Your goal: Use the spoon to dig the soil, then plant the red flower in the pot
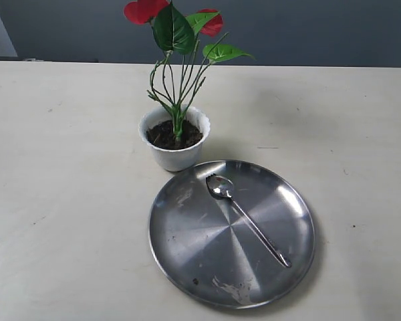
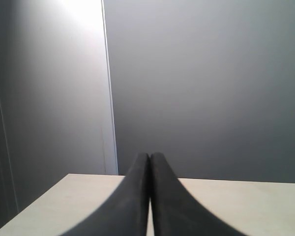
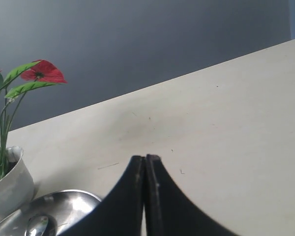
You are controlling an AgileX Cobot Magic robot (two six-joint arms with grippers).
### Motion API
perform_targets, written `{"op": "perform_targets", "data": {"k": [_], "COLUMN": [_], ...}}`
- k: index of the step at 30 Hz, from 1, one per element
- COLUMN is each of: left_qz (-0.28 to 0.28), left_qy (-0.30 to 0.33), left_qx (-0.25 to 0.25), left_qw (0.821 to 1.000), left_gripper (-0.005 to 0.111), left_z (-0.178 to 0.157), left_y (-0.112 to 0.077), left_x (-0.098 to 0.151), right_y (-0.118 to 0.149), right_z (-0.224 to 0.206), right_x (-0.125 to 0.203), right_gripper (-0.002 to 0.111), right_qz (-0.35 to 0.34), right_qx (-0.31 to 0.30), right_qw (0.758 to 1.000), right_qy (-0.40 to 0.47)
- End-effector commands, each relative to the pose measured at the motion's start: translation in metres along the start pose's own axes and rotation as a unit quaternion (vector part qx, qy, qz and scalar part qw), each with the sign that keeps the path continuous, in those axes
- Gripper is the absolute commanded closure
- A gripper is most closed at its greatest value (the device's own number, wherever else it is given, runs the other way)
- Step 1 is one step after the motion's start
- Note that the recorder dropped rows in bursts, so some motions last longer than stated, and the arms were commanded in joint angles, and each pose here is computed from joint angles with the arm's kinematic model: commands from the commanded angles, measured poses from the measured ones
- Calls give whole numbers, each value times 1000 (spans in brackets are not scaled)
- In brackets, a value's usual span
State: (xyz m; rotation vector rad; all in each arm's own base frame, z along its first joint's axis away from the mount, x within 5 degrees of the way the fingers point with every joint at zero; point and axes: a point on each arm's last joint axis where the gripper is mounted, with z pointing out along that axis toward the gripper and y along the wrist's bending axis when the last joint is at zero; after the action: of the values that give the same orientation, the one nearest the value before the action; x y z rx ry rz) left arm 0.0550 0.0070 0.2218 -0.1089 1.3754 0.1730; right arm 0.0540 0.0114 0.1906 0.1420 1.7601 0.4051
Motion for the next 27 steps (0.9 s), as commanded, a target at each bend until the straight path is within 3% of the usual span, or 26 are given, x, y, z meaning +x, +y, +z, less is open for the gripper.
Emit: {"op": "perform_targets", "data": {"k": [1, 27], "left_qz": [-3, -3], "left_qy": [-5, -5], "left_qx": [6, 6], "left_qw": [1000, 1000], "left_gripper": [106, 106], "left_z": [0, 0], "left_y": [-1, -1], "left_x": [-2, -2], "right_y": [-1, -1], "right_z": [0, 0], "right_x": [0, 0], "right_gripper": [109, 109], "right_qz": [-3, 0], "right_qx": [2, 2], "right_qw": [1000, 1000], "right_qy": [-8, -5]}}
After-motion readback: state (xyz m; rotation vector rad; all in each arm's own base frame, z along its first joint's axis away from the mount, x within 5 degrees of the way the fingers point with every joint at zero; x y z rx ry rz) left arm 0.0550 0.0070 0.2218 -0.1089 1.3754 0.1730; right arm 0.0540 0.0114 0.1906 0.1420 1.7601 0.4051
